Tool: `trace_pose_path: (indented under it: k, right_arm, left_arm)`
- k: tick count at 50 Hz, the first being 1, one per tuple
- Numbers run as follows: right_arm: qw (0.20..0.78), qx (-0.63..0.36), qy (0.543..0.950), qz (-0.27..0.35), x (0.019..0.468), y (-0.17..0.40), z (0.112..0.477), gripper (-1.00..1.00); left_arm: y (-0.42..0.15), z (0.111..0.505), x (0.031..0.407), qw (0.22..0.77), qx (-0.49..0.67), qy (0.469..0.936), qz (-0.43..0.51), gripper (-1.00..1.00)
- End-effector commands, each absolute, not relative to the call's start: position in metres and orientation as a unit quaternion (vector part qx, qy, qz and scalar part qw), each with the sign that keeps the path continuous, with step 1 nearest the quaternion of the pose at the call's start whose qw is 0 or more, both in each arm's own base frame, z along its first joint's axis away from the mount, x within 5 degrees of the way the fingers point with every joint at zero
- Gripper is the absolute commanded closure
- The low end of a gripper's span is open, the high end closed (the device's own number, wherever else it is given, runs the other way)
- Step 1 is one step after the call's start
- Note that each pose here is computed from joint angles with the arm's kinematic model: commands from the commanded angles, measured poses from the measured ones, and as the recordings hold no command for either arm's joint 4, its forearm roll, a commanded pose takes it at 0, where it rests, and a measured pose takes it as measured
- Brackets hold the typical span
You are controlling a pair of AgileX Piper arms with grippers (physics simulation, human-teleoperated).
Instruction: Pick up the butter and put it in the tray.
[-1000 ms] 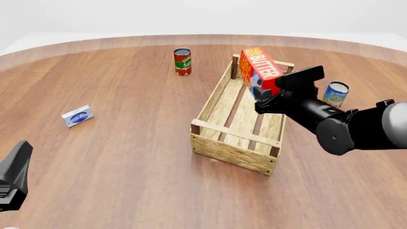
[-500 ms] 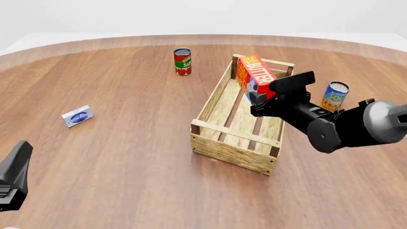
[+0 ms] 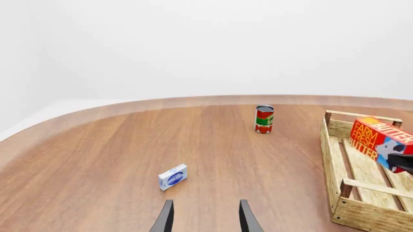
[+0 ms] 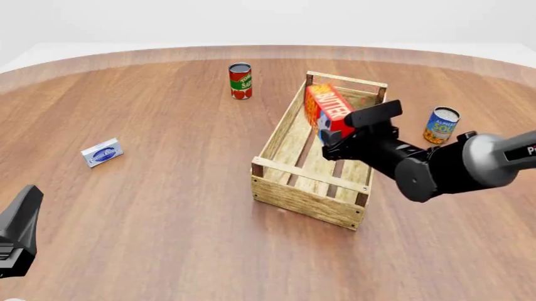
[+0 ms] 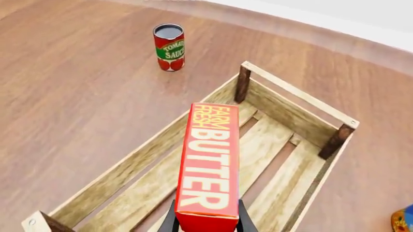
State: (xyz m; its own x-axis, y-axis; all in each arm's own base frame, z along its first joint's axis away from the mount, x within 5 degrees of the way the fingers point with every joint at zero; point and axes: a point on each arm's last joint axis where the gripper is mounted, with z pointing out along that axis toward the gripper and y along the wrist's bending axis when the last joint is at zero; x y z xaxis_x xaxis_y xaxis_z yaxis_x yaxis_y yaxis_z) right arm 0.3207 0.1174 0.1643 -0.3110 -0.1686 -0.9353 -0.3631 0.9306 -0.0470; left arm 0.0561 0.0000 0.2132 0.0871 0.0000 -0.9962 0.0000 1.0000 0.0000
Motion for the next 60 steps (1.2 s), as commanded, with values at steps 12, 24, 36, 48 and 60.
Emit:
trace_pose_path:
  k: [12,24,36,48,60]
  right_arm:
    - [0.562,-0.165,0.805,0.089,0.327,0.123,0.167,1.00]
    - [0.560,-0.166,0.807,0.089,0.327,0.124,0.167,1.00]
    - [0.554,-0.168,0.811,0.086,0.330,0.123,0.165,1.00]
    - [0.547,-0.167,0.816,0.085,0.333,0.123,0.161,1.00]
    - [0.537,-0.168,0.822,0.086,0.335,0.126,0.157,1.00]
  left_arm:
    - [0.000,0.213,0.056,0.737,0.000,0.676,0.000,-1.00]
    - [0.000,0.213,0.056,0.737,0.000,0.676,0.000,-1.00]
    - [0.000,0.213,0.056,0.737,0.000,0.676,0.000,-1.00]
    - [0.000,0.213,0.056,0.737,0.000,0.676,0.000,-1.00]
    - [0.000,0.213,0.056,0.737,0.000,0.676,0.000,-1.00]
